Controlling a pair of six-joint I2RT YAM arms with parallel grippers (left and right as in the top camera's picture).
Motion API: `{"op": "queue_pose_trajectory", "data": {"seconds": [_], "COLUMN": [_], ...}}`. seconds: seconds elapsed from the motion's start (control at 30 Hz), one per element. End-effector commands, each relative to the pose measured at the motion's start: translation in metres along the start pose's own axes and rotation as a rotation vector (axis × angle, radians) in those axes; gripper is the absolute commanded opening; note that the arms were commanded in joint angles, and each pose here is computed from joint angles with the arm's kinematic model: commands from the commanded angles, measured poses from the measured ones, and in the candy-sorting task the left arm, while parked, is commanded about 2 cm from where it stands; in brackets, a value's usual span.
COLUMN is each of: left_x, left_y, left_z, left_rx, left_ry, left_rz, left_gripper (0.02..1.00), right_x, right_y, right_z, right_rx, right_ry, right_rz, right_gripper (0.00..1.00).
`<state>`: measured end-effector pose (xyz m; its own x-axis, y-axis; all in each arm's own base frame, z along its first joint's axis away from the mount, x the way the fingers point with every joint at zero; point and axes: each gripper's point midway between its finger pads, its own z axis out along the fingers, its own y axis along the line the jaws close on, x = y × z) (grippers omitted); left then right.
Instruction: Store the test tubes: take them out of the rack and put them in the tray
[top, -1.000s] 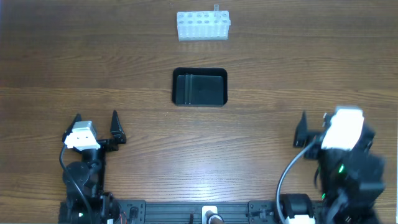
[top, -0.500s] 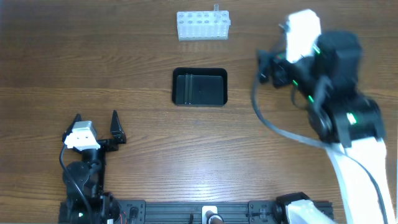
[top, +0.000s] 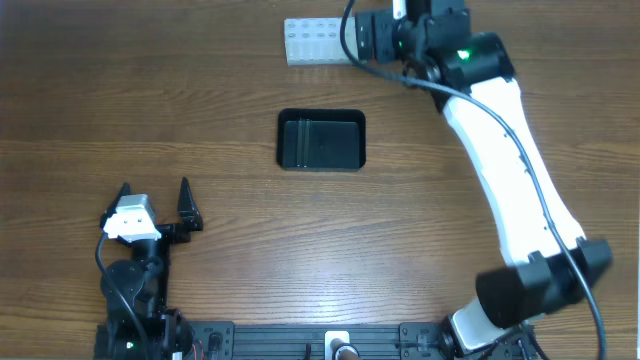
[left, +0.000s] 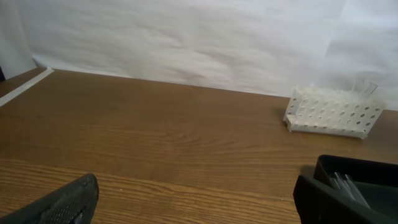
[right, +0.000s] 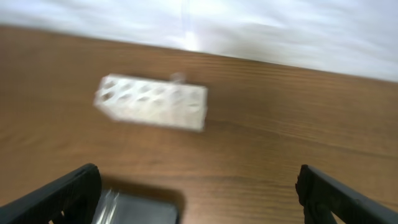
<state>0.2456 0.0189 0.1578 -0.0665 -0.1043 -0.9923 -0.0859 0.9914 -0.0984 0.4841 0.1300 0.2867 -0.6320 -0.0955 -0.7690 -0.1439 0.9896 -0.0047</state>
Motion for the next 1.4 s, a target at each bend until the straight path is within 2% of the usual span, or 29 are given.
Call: {"op": "queue_pose_trajectory", "data": {"seconds": [0.03,0.23,0.47,0.57,1.4], "left_x": [0.001,0.001,0.001,0.001,0.001], "left_y": [-0.001,-0.001,-0.001,-0.001,-0.001], "left_z": [0.0,0.0,0.0,0.0,0.0], "left_rx": [0.006,0.006,0.006,0.006,0.006], "left_ry": [0.0,0.0,0.0,0.0,0.0], "left_rz": [0.013,0.013,0.013,0.013,0.013], "left_gripper": [0.998,1.0,0.996,0.998,0.998], "right_x": [0.006,0.02,0.027,0.028,0.046], "right_y": [-0.004,0.018,0.02,0.022,0.042], "right_z": [0.04,0.086,0.122,0.135,0.193], "right_rx": [0.109,0.1,0.176,0.177,0.153], "right_ry": [0.011,0.018,-0.013,-0.031,-0.078], "right_rz": [0.115,0.111,0.098,0.099,0.105], "right_gripper": [0.989,0.991,0.993,0.993,0.925]}}
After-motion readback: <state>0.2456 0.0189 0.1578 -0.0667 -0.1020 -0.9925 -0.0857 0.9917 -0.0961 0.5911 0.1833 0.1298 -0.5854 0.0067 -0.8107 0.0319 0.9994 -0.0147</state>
